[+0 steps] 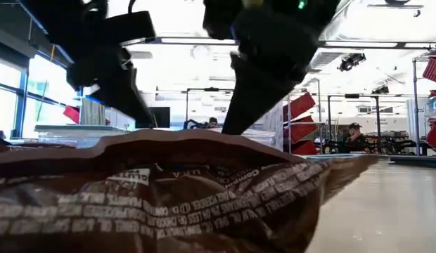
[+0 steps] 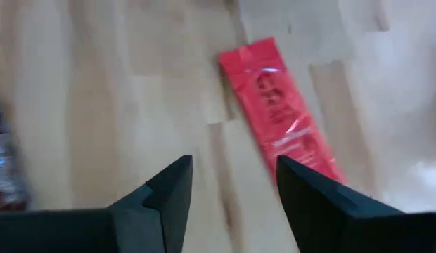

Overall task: Sort candy
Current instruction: Put the strawberry red into the upper middle transparent bin

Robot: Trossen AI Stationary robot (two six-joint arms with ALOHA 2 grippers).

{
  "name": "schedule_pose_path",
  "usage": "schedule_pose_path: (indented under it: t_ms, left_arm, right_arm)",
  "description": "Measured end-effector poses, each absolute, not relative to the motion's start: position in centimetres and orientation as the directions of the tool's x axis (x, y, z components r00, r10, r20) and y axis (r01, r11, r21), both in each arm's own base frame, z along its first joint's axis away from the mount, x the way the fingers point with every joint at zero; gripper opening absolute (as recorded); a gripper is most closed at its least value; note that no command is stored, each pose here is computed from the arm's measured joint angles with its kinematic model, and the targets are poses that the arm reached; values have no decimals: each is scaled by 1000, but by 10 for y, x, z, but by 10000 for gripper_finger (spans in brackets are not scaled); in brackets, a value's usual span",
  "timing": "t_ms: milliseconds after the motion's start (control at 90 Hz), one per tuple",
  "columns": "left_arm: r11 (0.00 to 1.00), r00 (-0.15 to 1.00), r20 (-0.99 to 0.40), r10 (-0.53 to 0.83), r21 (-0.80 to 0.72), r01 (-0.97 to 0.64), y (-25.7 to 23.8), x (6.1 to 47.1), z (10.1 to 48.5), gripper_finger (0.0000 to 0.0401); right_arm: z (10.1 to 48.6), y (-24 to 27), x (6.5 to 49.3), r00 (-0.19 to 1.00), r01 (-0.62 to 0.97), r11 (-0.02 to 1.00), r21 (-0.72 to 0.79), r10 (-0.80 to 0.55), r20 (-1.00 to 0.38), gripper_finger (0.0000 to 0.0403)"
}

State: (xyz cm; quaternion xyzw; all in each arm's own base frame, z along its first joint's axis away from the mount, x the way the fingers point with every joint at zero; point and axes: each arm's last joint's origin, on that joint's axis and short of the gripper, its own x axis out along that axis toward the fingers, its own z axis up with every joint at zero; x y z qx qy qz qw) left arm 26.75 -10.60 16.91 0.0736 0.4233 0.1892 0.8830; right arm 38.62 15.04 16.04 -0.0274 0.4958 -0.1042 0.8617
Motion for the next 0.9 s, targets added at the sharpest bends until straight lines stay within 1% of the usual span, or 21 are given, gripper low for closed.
schedule_pose_path:
  t_ms: [78,178,300,500,633,822,900]
  left_arm:
    - [926,568,-731,377,280,-253,-109,266,168,127]
    - [928,568,-734,371,278,-248,-110,265,168,127]
    - [926,557,-740,376,284,-247,-110,264,168,127]
    - [923,548,-744,382,281,-262,-109,263,167,126]
    - [922,546,-744,385,281,-266,-109,263,167,126]
    - [922,546,-744,385,281,-267,-109,263,167,126]
    - [921,546,-744,386,282,-267,-109,263,167,126]
  right_arm:
    - [152,138,387,471,136,976,-168,-213,-856,178]
    - [138,121,387,465,131,982,-135,-181,-866,182]
    - [123,105,387,496,135,988,-79,-136,-858,188]
    - [110,94,384,559,106,993,-57,-107,-822,190]
    - [102,88,380,565,90,996,-8,-57,-823,190]
    - [92,79,372,544,144,988,52,-35,-838,189]
    - [89,76,370,541,179,982,68,-41,-840,181]
